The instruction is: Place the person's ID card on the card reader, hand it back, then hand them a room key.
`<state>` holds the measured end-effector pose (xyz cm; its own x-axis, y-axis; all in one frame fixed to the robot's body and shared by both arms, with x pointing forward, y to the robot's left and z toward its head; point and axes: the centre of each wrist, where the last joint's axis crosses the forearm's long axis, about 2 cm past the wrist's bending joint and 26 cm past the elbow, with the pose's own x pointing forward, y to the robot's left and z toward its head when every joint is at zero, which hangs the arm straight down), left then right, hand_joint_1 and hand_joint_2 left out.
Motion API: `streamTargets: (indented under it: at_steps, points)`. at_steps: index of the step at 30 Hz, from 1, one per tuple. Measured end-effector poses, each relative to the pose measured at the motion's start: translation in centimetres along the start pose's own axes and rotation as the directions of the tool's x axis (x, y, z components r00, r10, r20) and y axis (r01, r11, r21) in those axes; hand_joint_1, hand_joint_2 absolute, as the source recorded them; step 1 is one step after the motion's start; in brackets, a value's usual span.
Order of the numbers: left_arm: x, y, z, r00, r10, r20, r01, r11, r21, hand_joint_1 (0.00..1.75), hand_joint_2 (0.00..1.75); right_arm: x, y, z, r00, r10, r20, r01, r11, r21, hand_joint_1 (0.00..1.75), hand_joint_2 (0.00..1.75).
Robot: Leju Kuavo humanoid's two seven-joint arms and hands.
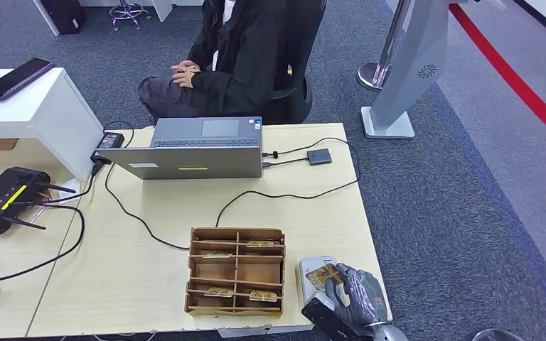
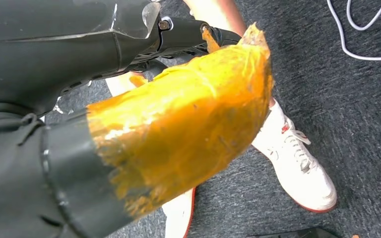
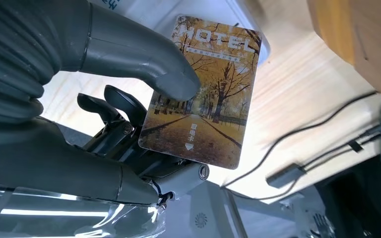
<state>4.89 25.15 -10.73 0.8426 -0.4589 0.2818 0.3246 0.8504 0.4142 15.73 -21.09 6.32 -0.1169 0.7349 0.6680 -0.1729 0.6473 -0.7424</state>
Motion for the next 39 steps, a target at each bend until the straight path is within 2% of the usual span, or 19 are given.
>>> streamTargets:
  at_steps: [13, 28, 39]
  points:
    - [0.0, 0.0, 0.0, 1.0, 0.008, -0.003, -0.008, 1.0, 0.001, 0.0, 0.0, 0.8, -0.9, 0.2, 0.998, -0.01, 0.057, 0.013, 0.998, -0.064, 1.75, 1.75]
    - [0.0, -0.1, 0.0, 1.0, 0.02, -0.002, -0.02, 1.0, 0.004, 0.0, 0.0, 3.6, -3.3, 0.8, 0.959, 0.066, 0.275, 0.023, 0.951, -0.308, 1.75, 1.75]
    - [0.0, -0.1, 0.0, 1.0, 0.019, -0.001, -0.019, 1.0, 0.004, 0.0, 0.0, 4.9, -4.2, 0.8, 0.932, 0.102, 0.349, 0.038, 0.927, -0.372, 1.75, 1.75]
